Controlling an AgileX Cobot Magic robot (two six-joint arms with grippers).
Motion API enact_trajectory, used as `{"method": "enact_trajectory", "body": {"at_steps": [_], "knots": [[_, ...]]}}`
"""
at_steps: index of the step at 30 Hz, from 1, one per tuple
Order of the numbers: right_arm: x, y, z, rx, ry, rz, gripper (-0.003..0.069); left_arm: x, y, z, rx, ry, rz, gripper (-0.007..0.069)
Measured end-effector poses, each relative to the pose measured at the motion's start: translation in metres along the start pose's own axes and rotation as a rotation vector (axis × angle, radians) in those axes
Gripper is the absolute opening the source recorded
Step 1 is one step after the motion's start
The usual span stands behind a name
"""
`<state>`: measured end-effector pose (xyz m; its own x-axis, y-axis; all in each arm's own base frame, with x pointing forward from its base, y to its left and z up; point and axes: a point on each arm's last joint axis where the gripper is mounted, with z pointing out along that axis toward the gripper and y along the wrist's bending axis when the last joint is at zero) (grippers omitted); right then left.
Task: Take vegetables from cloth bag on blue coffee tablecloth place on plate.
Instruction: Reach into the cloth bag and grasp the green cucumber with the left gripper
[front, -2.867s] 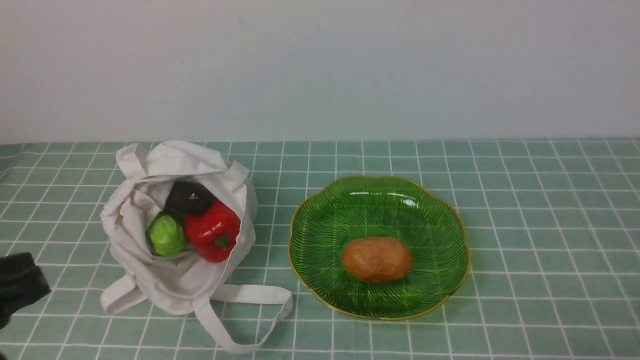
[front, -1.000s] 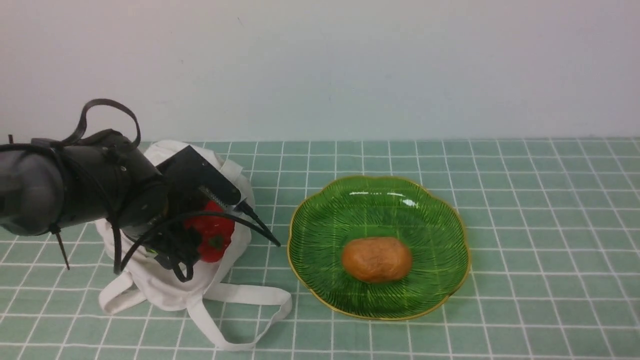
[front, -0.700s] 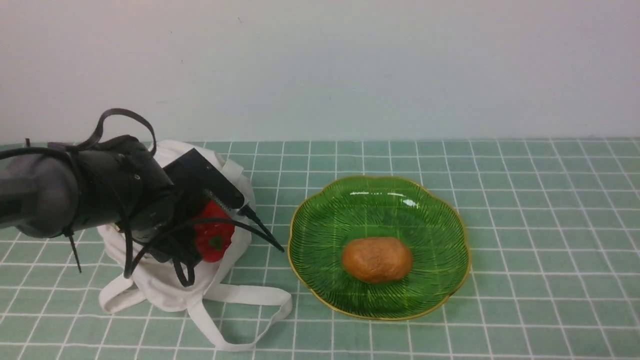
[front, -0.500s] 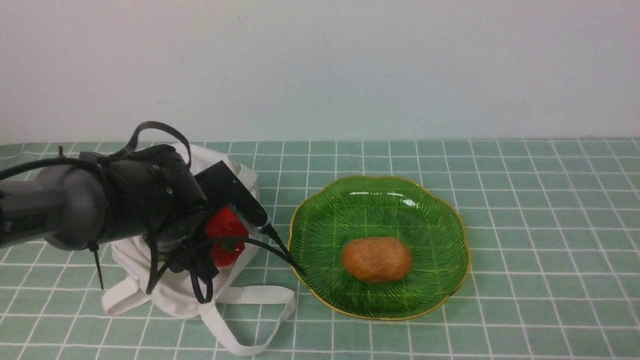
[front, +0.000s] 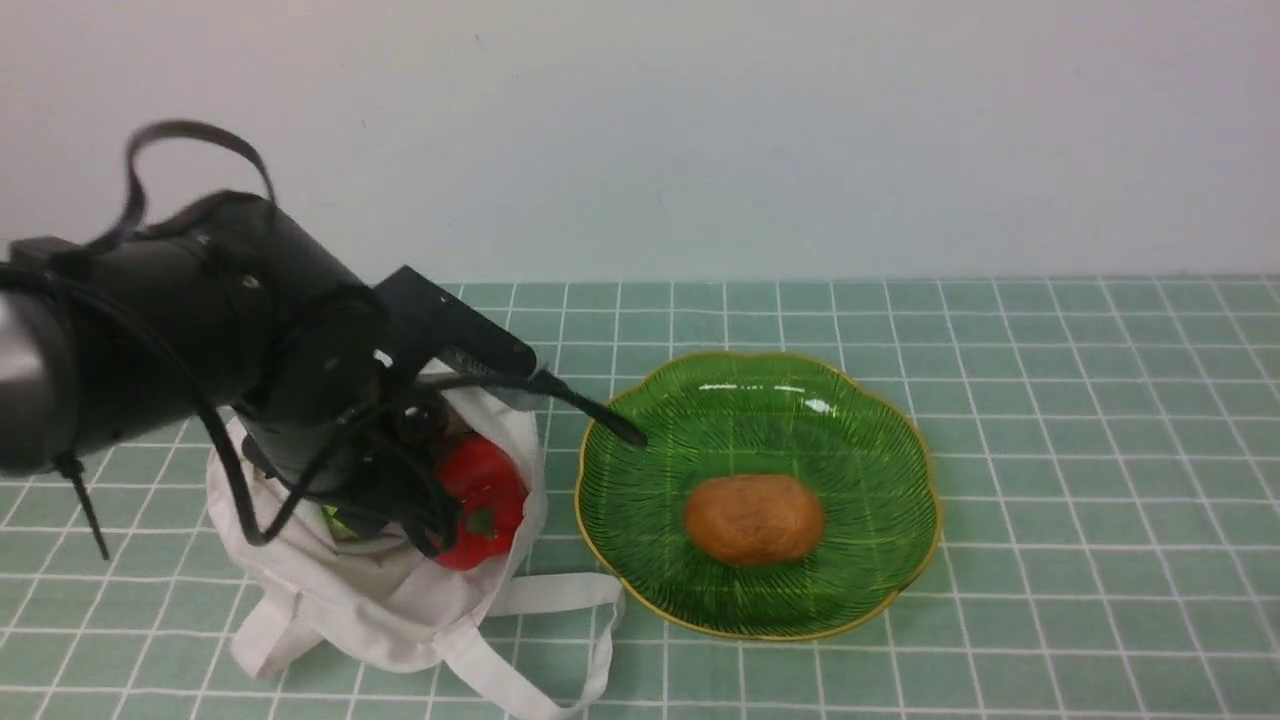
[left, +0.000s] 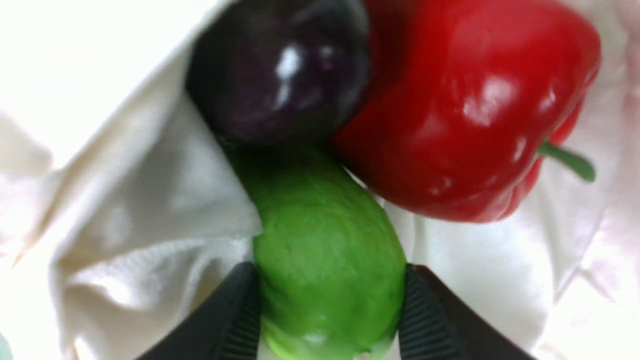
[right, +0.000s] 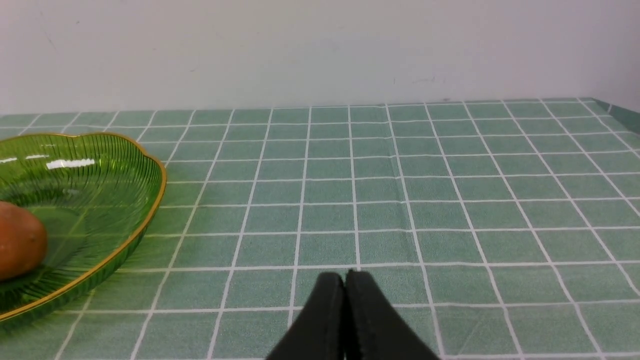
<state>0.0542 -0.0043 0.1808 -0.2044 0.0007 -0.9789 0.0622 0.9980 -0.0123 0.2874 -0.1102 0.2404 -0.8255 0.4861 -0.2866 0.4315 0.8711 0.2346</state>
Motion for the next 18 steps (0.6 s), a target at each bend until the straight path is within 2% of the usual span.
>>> {"method": "enact_trajectory", "body": {"at_steps": [1,7,11,18], "knots": [[0.000,0.000,0.000,0.000,0.000,0.000,-0.0010,0.001,0.004,0.000,0.014,0.000,-0.005,0.0320],[0.000,0.000,0.000,0.000,0.000,0.000,-0.0010,0.009,0.033,0.005,0.247,-0.009,-0.162,0.0320],[0.000,0.000,0.000,0.000,0.000,0.000,-0.0010,0.010,0.042,0.004,0.337,-0.051,-0.205,0.0320],[0.000,0.000,0.000,0.000,0.000,0.000,-0.0010,0.008,0.042,0.006,0.362,-0.083,-0.160,0.0320]]}}
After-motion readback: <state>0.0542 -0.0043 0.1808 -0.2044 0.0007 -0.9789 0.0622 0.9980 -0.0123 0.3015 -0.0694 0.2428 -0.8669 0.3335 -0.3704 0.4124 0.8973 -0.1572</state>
